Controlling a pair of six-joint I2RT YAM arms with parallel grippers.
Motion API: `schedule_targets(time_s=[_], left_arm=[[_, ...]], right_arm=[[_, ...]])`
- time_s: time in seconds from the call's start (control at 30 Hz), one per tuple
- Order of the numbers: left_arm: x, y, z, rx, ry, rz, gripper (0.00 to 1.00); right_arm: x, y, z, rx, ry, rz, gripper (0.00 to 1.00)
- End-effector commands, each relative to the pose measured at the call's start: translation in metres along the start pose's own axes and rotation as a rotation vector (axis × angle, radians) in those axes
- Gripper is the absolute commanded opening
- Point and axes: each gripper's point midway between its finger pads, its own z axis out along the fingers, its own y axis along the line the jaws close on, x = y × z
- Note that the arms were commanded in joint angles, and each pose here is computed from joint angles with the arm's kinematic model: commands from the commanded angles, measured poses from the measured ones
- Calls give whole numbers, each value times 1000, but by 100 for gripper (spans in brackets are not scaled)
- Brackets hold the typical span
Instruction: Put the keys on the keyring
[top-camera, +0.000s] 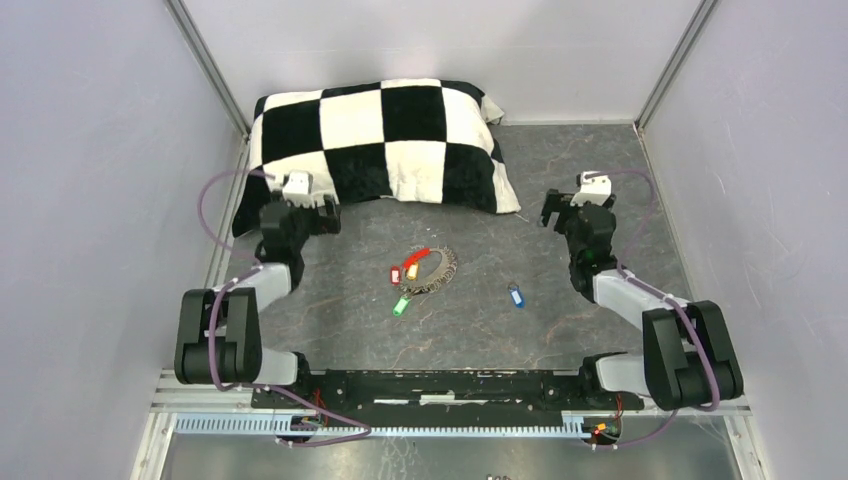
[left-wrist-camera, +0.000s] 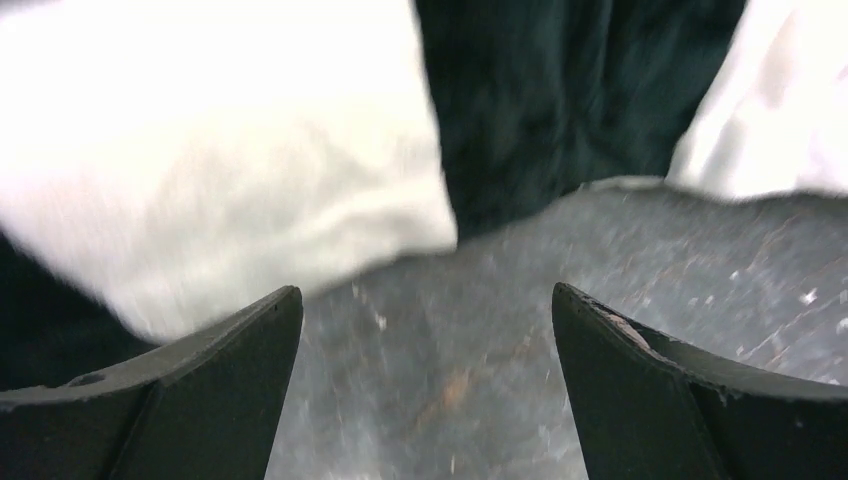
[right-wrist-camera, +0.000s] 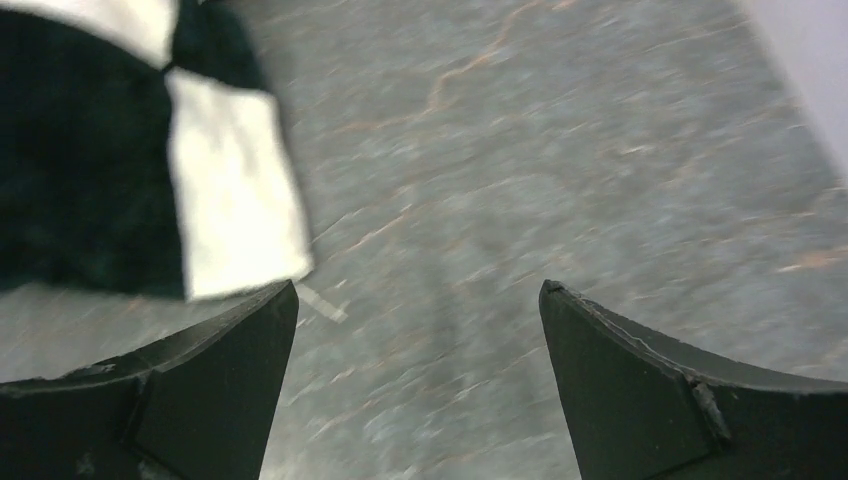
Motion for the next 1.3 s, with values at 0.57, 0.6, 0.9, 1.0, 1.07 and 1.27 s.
schedule_targets(time_s=[0.57, 0.6, 0.9, 1.0, 1.07, 1.27], left_arm=[[-5, -65, -65, 425, 451, 54, 100], [-5, -66, -66, 432, 452, 56, 100], [-5, -67, -73, 436, 463, 81, 97], [-6, -68, -75, 443, 465, 84, 95], [-7, -69, -77, 453, 467, 90, 94], [-11, -73, -84, 488, 465, 119, 87]], right_arm=[[105, 255, -114, -924, 313, -428, 58], [107, 258, -118, -938, 315, -435, 57], [125, 269, -123, -966, 345, -481, 46], [127, 272, -119, -962, 352, -486, 41], [128, 273, -118, -961, 355, -490, 37], [124, 275, -119, -975, 347, -491, 5]])
